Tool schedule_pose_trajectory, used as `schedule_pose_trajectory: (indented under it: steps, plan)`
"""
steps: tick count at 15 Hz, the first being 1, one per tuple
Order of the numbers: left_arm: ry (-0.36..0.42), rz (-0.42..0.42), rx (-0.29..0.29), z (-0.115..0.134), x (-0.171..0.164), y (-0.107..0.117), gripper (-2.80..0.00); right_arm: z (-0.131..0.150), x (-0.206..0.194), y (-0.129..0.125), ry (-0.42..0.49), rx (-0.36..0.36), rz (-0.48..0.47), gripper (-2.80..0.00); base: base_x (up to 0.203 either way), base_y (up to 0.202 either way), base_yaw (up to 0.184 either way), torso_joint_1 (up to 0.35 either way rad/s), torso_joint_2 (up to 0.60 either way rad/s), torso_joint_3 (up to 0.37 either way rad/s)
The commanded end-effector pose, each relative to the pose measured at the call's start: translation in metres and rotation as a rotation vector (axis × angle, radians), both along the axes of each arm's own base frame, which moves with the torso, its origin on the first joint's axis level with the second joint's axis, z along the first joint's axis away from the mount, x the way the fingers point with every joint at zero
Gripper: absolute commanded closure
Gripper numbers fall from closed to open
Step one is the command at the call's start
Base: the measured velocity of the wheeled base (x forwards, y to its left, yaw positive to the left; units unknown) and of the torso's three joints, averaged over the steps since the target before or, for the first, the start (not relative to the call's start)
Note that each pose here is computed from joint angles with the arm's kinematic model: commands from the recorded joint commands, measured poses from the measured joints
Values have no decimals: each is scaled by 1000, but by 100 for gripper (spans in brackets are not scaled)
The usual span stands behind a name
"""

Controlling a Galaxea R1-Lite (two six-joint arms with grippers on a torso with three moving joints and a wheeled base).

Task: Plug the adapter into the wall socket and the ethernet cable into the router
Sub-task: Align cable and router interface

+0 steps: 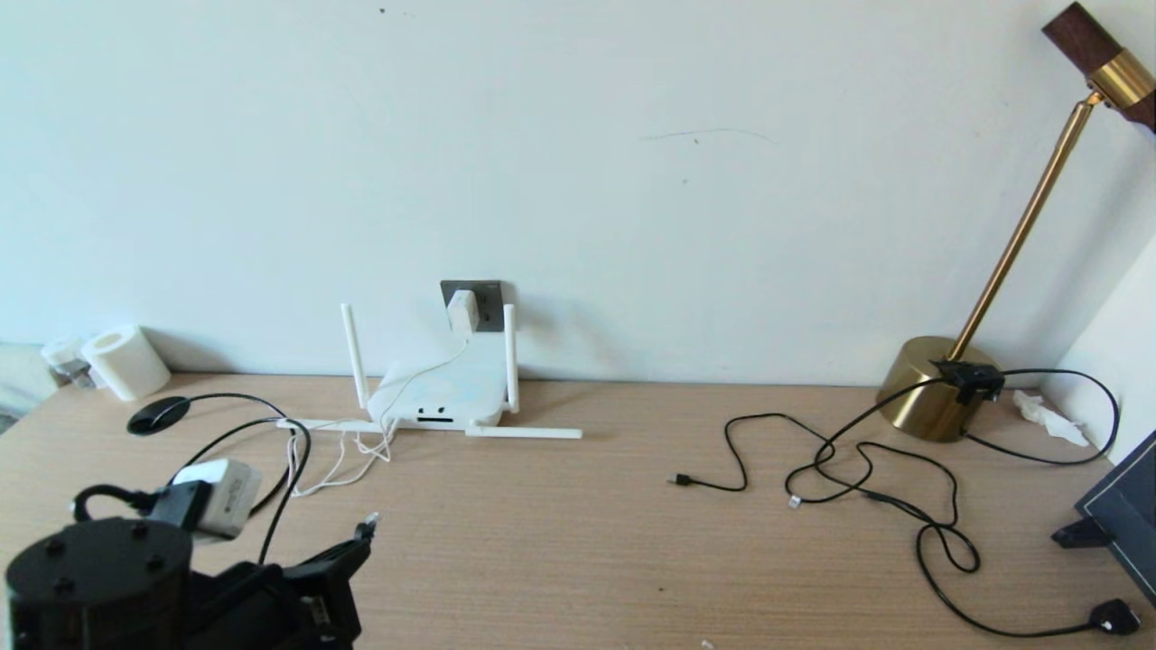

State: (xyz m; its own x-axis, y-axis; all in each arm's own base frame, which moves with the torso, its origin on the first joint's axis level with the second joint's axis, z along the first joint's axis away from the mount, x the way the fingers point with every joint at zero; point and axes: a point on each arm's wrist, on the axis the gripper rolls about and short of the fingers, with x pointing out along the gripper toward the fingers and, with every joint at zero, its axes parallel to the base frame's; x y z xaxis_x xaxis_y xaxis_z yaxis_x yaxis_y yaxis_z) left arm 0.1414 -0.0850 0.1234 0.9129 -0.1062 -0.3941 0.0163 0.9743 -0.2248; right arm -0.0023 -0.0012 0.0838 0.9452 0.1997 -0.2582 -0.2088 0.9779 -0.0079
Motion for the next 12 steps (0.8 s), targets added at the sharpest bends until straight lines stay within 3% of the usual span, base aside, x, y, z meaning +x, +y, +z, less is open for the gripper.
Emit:
schedule_pose_trajectory:
  steps: [1,3,7,10,12]
  plan:
    - [42,4,27,-9,4,-3,0,-4,1,0,0,-9,13,0,0,0,0,0,0,0]
    - [53,11,37,-11,8,-5,0,-4,0,1,10,-33,84,0,0,0,0,0,0,0]
    - [36,15,10,-7,13,-8,0,-4,0,1,7,-33,100,0,0,0,0,0,0,0]
    - [33,42,0,-5,17,-7,0,-5,1,0,8,6,54,0,0,0,0,0,0,0]
    - [64,53,23,-13,13,-2,0,-4,1,0,7,-5,0,0,0,0,0,0,0,0]
